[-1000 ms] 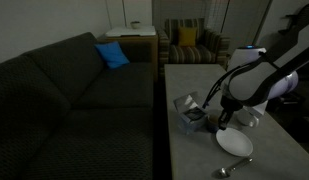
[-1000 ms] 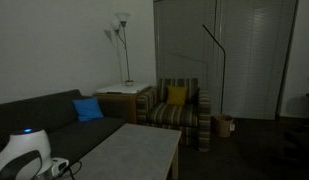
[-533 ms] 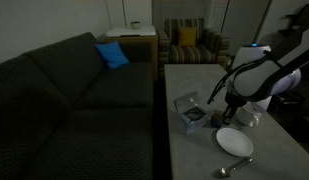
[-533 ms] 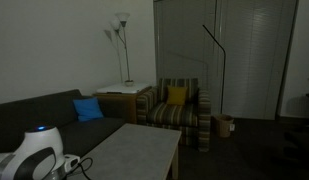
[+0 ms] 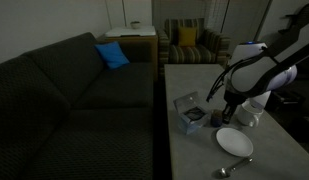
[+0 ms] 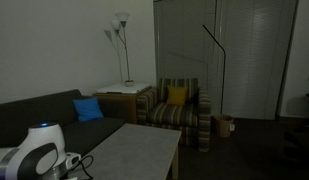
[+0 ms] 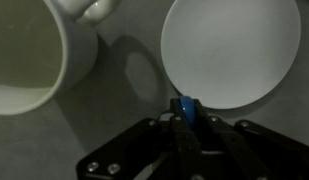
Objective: Put the mug at the right edge of the box
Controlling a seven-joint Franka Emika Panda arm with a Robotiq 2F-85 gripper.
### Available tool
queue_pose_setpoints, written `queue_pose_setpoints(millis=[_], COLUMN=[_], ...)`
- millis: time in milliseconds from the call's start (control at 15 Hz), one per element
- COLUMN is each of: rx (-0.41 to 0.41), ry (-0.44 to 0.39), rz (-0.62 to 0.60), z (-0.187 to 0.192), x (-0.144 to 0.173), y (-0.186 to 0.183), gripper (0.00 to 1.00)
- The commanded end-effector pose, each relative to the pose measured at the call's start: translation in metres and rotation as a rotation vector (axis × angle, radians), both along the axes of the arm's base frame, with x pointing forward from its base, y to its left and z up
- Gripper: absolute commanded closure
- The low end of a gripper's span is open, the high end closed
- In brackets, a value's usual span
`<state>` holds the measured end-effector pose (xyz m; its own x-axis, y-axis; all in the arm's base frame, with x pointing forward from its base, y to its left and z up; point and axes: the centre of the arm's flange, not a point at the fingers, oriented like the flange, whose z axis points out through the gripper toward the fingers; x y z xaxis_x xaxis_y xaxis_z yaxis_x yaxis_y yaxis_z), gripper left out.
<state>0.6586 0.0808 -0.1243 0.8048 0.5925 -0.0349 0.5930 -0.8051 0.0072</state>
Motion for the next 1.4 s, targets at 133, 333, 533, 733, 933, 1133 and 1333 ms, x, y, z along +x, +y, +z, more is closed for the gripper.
queue_pose_setpoints(millis=[133,333,533,733,933,1133,1333], rx=[-0.014,-0.014,-0.01,-0.001,0.0,0.007,0.01], ry=[0.021,0.024,0.027,0.033,0.032,0.031,0.028], rz=[0.017,0.024,0.028,0.035,0.033,0.033,0.032], z=[-0.0195,-0.021,-0.0233,-0.026,-0.0253,-0.0259,-0.0252], x=[0.0257,0.025,0.025,0.0243,0.0232,0.0227,0.0213], y=[-0.0001,0.0004,0.0013,0.0022,0.0024,0.0033,0.004], gripper=[0.97,0.97,0.97,0.9,0.76,0.65,0.58])
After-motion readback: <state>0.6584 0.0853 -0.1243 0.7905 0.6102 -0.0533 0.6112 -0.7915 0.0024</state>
